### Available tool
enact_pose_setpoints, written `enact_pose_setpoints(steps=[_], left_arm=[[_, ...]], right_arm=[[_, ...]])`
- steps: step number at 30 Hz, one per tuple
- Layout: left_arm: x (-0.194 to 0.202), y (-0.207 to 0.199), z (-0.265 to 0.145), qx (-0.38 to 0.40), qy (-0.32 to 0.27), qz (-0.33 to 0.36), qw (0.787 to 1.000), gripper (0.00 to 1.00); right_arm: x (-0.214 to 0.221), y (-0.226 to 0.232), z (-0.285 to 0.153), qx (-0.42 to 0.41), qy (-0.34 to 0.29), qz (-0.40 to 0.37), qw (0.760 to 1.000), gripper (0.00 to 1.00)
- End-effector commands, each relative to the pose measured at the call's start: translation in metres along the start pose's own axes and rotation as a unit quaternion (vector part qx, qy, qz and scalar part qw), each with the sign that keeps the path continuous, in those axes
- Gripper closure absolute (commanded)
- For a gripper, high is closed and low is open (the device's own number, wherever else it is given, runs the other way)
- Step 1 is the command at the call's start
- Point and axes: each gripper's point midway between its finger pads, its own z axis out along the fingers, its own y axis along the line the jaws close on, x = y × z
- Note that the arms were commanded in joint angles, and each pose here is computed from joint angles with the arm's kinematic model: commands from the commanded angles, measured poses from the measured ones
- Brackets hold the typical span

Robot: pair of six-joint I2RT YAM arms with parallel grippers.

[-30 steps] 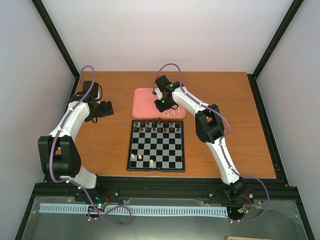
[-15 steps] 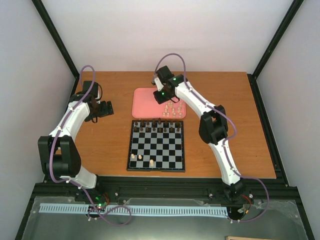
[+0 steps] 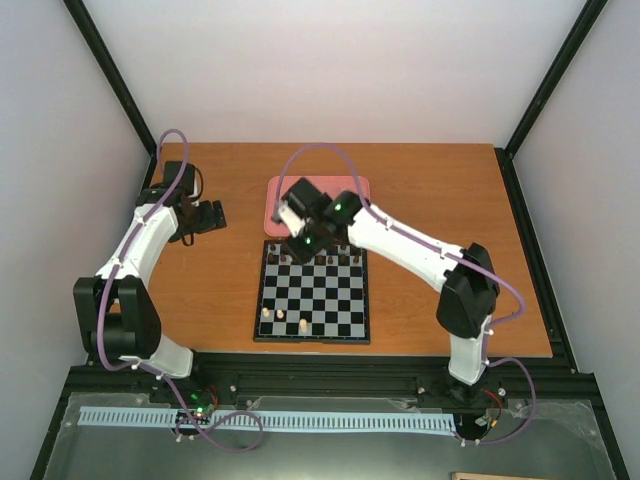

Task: Set up the chess pieces on the board
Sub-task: Place the chess piece on the chessboard.

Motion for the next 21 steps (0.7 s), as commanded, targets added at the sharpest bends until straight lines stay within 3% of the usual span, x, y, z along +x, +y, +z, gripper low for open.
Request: enact_pose_setpoints(steps=[1,8,21], left_arm=[[-0.016,-0.007,-0.022,0.014,-0.036,0.000,0.999,0.00],[-0.013,-0.006,-0.024,0.016,-0.041,-0.001,0.999,0.00],[-0.017,-0.007,-0.024,0.016,-0.045,0.000,0.999,0.00]], right_arm=[[0.039,0.037,-0.004,-0.025,0.020,0.008,0.999,0.97],[0.092,0.068,0.022,-0.044,0.060,-0.018,0.997,0.97],[0.114,0.082,0.065,-0.041,0.099,-0.059,0.992,0.97]])
